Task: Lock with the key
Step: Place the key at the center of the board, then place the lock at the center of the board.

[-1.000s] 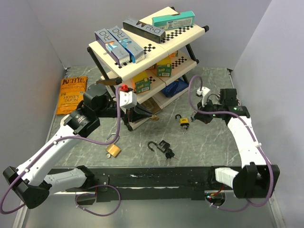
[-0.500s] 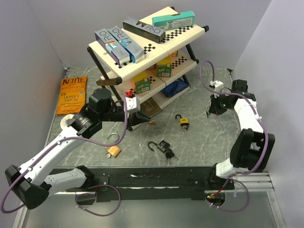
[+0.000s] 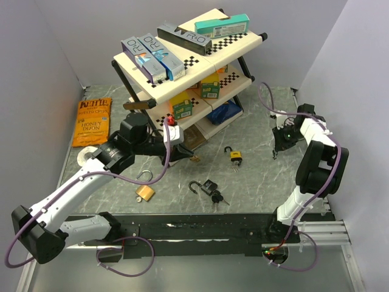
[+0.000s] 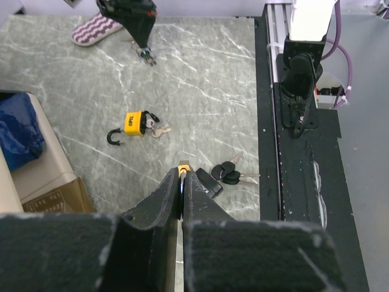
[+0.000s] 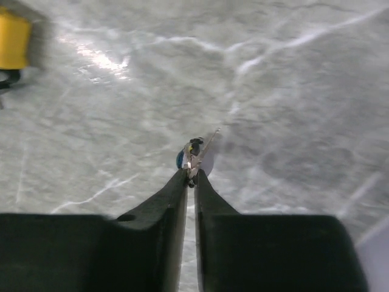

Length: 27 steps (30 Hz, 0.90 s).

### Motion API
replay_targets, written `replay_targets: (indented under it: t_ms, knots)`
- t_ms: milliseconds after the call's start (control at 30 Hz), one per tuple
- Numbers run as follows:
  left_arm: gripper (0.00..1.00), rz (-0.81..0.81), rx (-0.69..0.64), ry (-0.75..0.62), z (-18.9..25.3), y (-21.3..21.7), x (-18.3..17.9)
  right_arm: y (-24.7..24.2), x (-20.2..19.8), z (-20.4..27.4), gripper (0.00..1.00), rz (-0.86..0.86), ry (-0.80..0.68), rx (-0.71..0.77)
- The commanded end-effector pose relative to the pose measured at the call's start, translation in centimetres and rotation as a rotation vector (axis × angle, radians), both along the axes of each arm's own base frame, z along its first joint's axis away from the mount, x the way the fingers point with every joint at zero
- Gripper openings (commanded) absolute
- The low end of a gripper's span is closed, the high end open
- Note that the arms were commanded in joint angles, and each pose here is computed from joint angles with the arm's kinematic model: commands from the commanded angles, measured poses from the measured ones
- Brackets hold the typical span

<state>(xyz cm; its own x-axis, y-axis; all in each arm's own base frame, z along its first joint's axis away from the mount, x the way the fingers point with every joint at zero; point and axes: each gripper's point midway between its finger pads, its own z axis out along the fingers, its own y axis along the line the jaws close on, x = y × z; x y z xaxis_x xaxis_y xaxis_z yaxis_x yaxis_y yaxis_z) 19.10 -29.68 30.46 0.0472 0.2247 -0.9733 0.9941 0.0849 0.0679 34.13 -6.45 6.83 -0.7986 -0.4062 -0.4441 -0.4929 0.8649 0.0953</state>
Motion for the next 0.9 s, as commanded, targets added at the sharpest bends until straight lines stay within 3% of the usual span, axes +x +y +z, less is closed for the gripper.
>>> replay_targets:
  t_ms: [0, 100, 200, 300, 467, 633, 867]
  knots:
    - [0.01, -0.017, -0.023, -0.02, 0.3, -0.6, 0.2, -2.0, 1.4, 0.7, 0.49, 0.011, -0.016, -0.074]
    - [0.01, -0.019, -0.026, 0.005, 0.0, -1.1, 0.3, -1.6, 1.9, 2.7, 0.69, 0.013, -0.071, -0.061]
    - [0.01, -0.016, -0.04, 0.039, 0.0, -1.9, 0.7, -0.2, 1.9, 5.5, 0.78, 0.039, -0.165, -0.015]
    - [0.01, 0.002, -0.051, 0.103, 0.0, -3.2, 1.5, 2.6, 1.2, 9.4, 0.98, 0.088, -0.299, 0.066]
    - [0.01, 0.034, -0.06, 0.191, 0.3, -6.0, 2.9, 9.2, -1.8, 15.0, 0.99, 0.189, -0.474, 0.212]
    - [0.01, 0.082, -0.068, 0.347, -0.3, -8.4, 4.6, 17.0, -6.0, 17.3, 0.99, 0.366, -0.559, 0.279]
    - [0.01, 0.13, -0.108, 0.476, -0.3, -9.6, 5.6, 22.4, -9.9, 18.7, 0.99, 0.47, -0.66, 0.339]
